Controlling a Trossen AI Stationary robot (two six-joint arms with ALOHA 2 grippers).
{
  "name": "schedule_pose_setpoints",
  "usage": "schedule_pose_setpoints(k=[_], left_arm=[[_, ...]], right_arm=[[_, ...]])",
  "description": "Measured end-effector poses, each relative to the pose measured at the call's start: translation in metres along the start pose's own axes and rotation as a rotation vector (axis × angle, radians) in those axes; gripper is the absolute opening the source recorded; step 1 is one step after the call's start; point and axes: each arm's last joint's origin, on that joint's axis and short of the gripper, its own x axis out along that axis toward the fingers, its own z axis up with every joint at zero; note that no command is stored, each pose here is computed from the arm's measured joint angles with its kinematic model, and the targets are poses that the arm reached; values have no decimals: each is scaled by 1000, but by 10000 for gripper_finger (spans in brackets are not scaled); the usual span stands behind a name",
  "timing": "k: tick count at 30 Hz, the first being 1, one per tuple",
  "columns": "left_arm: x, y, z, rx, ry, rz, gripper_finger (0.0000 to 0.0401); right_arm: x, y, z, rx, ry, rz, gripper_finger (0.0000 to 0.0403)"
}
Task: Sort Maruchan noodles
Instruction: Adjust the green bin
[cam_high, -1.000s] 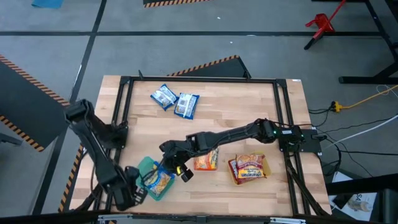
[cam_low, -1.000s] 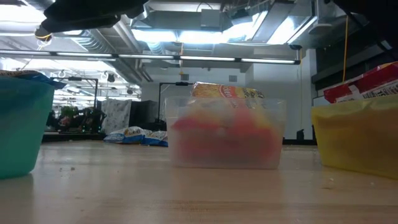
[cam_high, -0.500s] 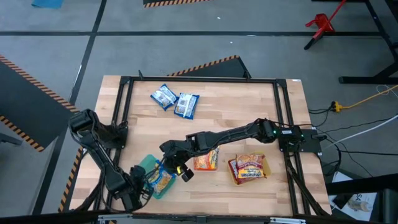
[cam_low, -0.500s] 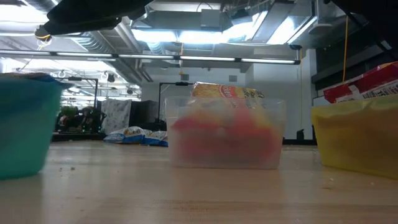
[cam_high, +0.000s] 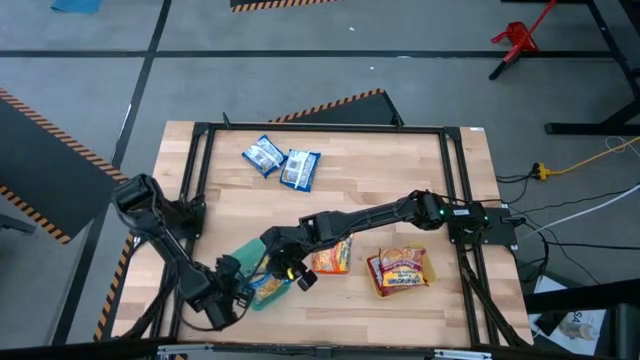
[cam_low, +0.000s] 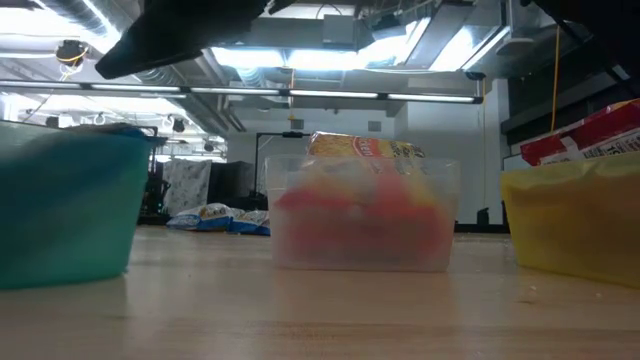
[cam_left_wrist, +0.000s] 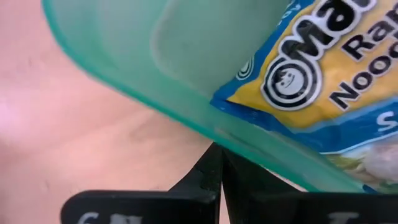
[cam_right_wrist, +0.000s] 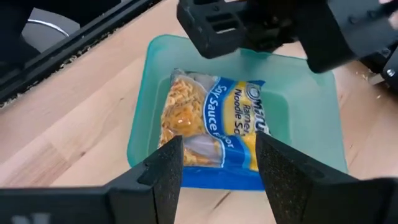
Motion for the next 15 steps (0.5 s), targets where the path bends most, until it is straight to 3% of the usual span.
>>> schedule_pose_setpoints(k=[8,15], left_arm=[[5,-5,12,42,-10,16,0],[6,-9,18,53,-35,7,0]], right_arm=[[5,-5,-17,23,97,17,186],[18,-1,-17,7,51,61,186]])
